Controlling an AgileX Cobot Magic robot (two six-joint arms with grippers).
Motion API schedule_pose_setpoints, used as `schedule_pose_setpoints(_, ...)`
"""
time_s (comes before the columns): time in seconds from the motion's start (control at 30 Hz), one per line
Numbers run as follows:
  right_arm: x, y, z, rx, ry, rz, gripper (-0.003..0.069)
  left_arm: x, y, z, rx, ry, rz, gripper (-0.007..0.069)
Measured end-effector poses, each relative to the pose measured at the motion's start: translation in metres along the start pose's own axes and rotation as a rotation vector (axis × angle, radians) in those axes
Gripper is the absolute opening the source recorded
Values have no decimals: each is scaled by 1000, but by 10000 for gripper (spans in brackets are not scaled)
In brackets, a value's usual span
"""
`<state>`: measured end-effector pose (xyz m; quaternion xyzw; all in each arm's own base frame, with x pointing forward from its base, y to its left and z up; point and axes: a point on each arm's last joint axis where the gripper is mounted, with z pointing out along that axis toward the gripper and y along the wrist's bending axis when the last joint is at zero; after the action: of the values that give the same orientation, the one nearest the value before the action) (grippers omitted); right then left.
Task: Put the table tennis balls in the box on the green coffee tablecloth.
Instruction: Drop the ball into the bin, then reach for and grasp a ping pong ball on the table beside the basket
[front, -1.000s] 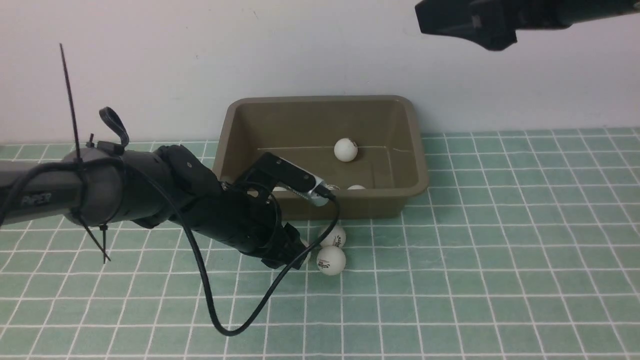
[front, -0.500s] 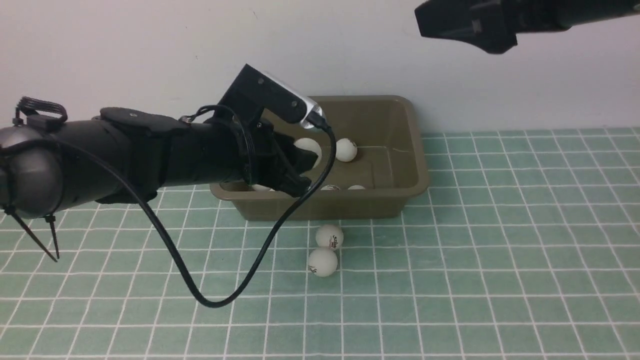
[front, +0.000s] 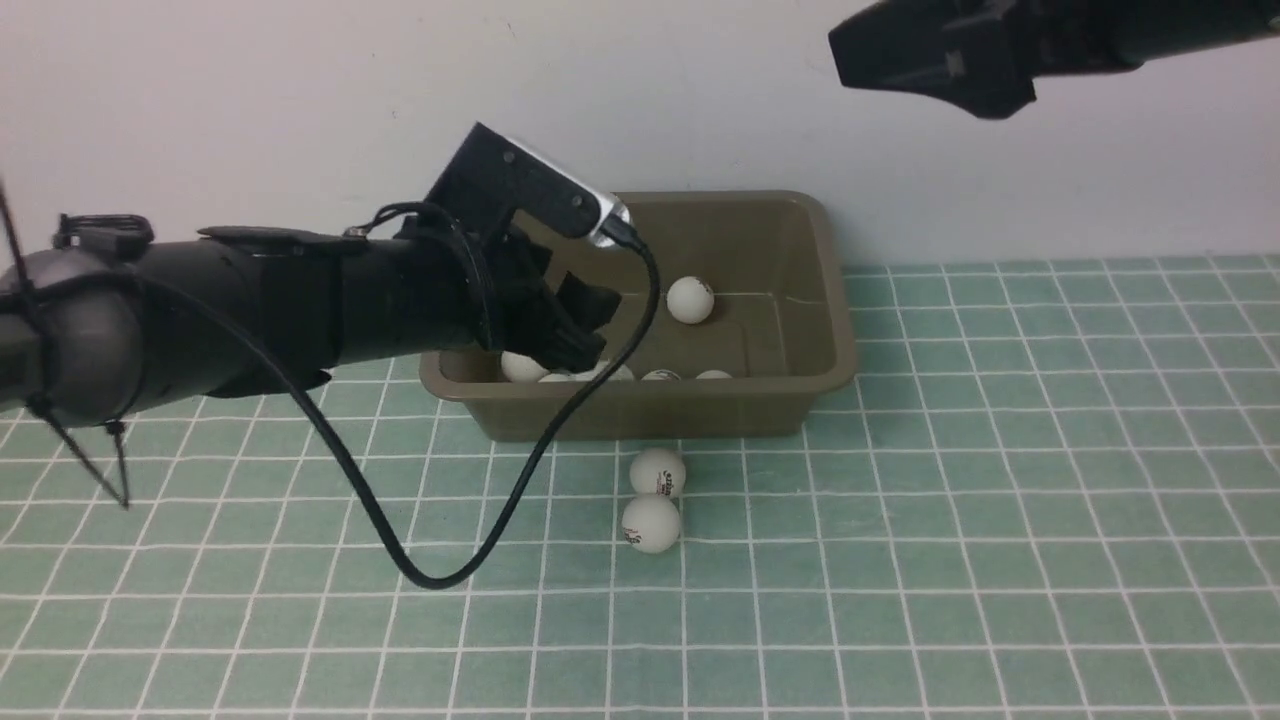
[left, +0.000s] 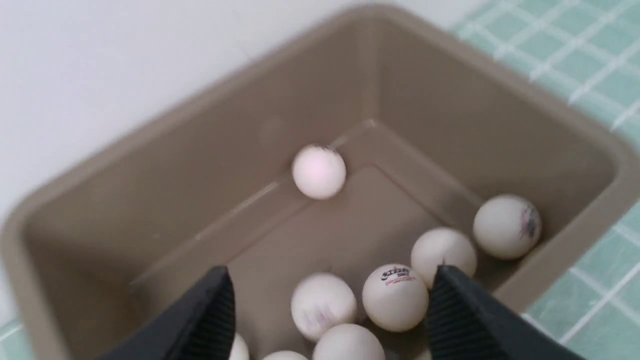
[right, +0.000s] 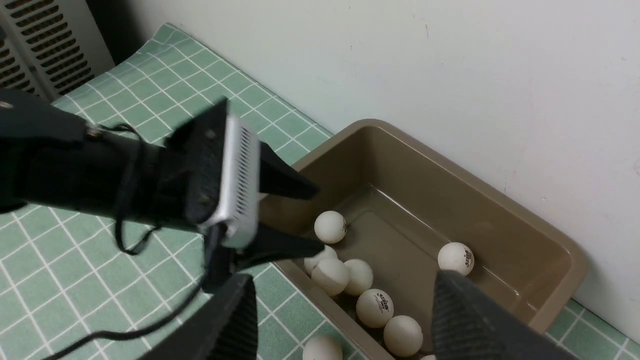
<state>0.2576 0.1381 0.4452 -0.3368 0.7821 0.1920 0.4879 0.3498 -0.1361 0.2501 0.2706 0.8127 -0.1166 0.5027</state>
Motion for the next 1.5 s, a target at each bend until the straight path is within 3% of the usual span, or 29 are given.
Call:
schedule_pose_setpoints(0.2,0,0,0,0,0,-8,430,-8,-12,-64,-8,-89,-72,394)
schedule_pose_setpoints(0.3,0,0,0,0,0,-8,430,-3,-22,-88,39,-119,-111,351)
schedule_pose_setpoints(0.47,0,0,0,1,0,-8,430,13,-43,-97,218,-101,-151,286)
schedule_pose_setpoints(0.7,0,0,0,1,1,-9,430,25,-73,-101,577,-44,-12,229)
schedule_pose_setpoints(0.8,0,0,0,1,1,-9,430,34,-77,-104,635,43,16,229)
schedule_pose_setpoints(0.97,0,0,0,1,1,-9,430,48,-71,-101,556,214,-14,229)
schedule_pose_setpoints(1.13,0,0,0,2,1,-10,430,54,-52,-93,308,289,-79,229)
schedule_pose_setpoints(1.2,0,0,0,2,1,-10,430,55,-48,-90,265,285,-94,230)
schedule_pose_setpoints(1.37,0,0,0,2,1,-10,430,56,-44,-81,238,293,-138,260)
schedule_pose_setpoints(1.5,0,0,0,1,1,-9,430,63,-45,-58,271,312,-207,365)
